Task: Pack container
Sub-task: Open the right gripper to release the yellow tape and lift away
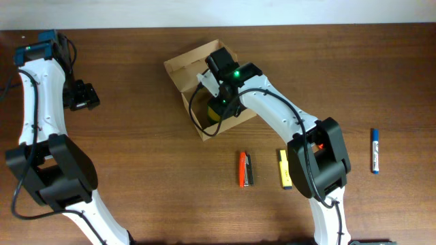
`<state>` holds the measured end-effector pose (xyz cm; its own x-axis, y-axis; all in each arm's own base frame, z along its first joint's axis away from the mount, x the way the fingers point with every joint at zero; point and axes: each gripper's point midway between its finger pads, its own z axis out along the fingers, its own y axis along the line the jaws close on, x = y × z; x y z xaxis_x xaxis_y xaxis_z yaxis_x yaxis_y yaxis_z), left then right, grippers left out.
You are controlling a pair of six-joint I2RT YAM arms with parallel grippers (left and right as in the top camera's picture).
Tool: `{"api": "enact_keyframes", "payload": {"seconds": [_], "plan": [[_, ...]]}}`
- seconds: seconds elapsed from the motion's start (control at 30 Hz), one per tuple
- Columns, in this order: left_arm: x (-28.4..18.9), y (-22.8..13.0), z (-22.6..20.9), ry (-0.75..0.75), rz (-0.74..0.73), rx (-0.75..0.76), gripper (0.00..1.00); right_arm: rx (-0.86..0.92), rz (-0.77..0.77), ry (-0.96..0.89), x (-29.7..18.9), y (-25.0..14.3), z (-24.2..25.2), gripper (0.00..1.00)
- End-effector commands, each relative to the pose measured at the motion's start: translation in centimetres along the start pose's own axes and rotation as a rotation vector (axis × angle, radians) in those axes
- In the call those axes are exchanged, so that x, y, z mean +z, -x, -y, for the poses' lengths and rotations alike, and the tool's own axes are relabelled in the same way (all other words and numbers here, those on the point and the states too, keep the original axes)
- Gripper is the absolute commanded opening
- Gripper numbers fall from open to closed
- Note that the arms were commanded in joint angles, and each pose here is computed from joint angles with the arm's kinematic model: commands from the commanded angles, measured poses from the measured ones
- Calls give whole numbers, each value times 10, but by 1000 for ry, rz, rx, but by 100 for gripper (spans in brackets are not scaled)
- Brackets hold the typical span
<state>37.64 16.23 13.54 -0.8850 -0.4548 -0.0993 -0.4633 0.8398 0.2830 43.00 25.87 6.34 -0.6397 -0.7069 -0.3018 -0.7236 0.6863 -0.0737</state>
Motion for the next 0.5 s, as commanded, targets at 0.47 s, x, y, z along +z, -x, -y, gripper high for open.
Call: {"api": "enact_keyframes", "payload": {"seconds": [0.47], "plan": [[1,-2,0,-3,-3,14,100,18,133,-235,-83,28,38,86]]}}
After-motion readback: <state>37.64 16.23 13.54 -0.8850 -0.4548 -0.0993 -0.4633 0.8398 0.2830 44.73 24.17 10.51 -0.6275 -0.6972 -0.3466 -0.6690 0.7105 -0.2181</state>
